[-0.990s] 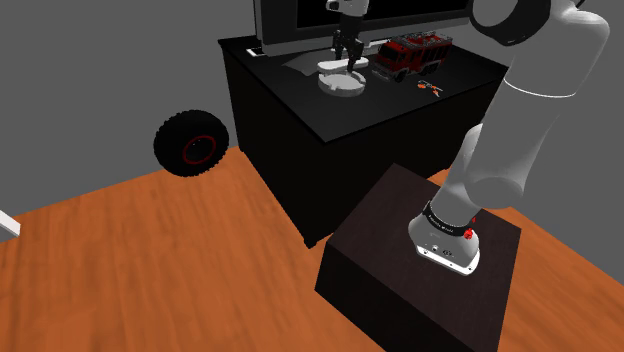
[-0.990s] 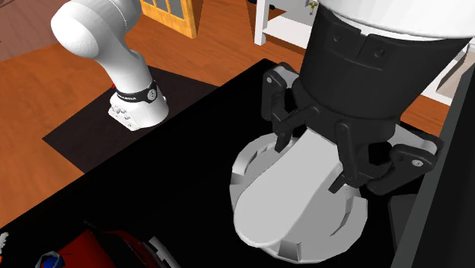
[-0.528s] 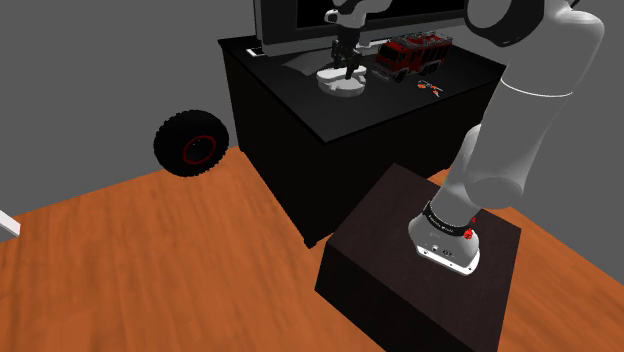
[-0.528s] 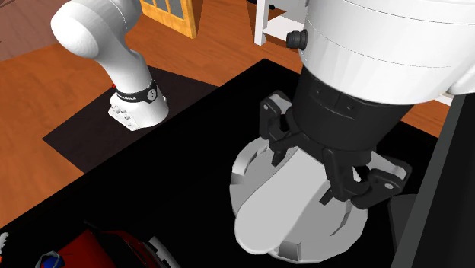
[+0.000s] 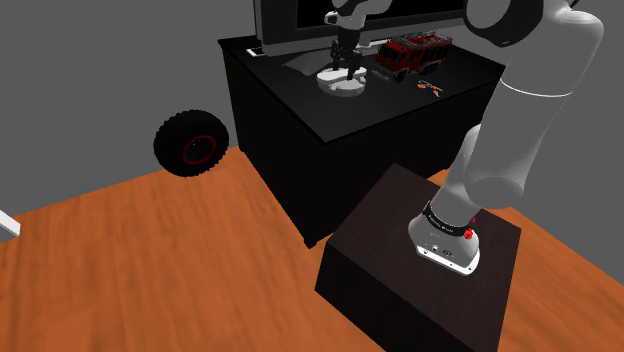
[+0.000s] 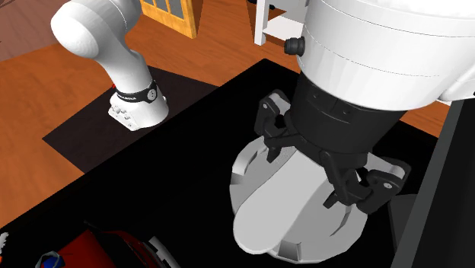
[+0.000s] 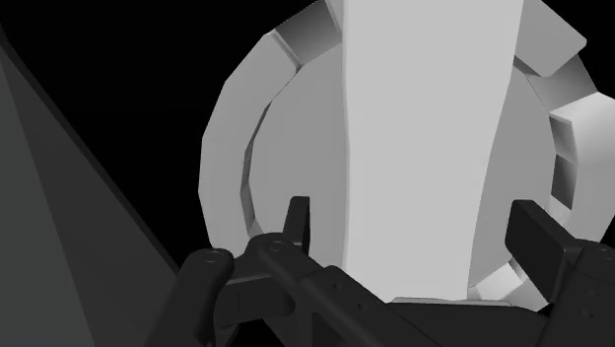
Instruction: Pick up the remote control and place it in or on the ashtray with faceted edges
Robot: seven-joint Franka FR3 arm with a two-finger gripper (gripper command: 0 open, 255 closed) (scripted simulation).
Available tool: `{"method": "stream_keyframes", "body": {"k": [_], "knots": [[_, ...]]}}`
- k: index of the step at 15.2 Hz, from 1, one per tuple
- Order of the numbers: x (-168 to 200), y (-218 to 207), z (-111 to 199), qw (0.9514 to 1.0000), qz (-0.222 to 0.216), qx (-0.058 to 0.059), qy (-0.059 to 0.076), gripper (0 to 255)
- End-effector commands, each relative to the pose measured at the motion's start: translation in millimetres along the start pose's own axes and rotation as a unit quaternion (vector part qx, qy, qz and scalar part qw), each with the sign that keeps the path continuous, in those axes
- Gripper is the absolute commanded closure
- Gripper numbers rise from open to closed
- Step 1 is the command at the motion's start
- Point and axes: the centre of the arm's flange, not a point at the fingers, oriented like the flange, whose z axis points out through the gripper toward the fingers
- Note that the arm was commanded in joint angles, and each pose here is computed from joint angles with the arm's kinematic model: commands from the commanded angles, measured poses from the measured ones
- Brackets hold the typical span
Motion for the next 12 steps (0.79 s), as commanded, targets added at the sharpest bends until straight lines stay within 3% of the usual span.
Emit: {"method": "stream_keyframes", "body": {"k": [1, 4, 8, 12], "knots": [[0, 0, 0, 1.0000, 0.000, 0.000, 0.000, 0], [0, 0, 0, 1.0000, 0.000, 0.000, 0.000, 0], [0, 0, -50, 1.0000, 0.000, 0.000, 0.000, 0], [0, 0, -50, 1.0000, 0.000, 0.000, 0.000, 0]]}}
